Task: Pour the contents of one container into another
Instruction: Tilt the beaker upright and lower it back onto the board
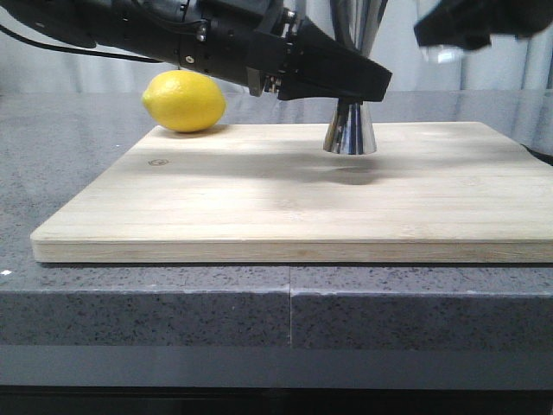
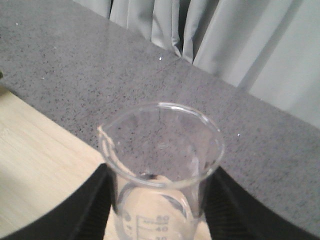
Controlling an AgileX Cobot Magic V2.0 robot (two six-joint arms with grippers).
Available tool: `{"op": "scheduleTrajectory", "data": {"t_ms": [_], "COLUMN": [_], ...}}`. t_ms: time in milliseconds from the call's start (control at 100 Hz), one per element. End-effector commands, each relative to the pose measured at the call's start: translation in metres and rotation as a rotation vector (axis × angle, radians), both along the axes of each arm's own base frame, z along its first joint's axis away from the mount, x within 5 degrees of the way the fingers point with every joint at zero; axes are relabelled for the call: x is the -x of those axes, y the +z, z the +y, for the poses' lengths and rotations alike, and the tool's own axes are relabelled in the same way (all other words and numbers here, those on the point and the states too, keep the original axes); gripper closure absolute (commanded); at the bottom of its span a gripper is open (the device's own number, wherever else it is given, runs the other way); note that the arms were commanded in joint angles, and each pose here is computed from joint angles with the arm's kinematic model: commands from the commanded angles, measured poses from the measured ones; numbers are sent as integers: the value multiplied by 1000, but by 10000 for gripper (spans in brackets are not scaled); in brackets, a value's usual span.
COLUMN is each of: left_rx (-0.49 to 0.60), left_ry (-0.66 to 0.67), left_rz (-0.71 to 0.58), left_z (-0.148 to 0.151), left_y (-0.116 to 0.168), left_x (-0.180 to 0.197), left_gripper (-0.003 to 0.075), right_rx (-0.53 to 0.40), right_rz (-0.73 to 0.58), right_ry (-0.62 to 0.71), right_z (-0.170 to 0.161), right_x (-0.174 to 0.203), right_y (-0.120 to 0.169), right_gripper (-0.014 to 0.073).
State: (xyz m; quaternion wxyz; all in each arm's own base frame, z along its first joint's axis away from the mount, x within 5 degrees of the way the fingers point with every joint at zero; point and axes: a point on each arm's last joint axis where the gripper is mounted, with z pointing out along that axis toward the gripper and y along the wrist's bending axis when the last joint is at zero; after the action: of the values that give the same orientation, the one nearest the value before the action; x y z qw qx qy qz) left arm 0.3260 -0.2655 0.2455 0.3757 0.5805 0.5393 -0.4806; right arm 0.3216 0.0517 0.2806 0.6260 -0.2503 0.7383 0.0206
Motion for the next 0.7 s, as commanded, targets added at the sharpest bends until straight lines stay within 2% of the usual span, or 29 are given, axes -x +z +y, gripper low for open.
{"op": "scheduleTrajectory", "data": {"t_ms": [0,130,330,540,690], "left_rx": [142,143,143,143,143], "left_ry": [-67,-68,-68,-68,-68], "left_rz": [-17,-17,-17,-17,-17], "left_z": [2,2,2,2,2], "left_y": [45,45,45,45,45], "left_x": [13,13,13,13,13], "left_gripper": [741,741,741,741,741], "right_rx": [-109,-173,-211,-241,-257], "right_rz": [-91,-129,-106,-84,-118], "right_ry": [36,89,107,131,116], "right_z": [-3,-5,-8,-6,-8], "right_x": [1,11,18,11,5], "right_y": [10,-1,-22,-41,-49], "right_gripper": [366,366,366,366,366]}}
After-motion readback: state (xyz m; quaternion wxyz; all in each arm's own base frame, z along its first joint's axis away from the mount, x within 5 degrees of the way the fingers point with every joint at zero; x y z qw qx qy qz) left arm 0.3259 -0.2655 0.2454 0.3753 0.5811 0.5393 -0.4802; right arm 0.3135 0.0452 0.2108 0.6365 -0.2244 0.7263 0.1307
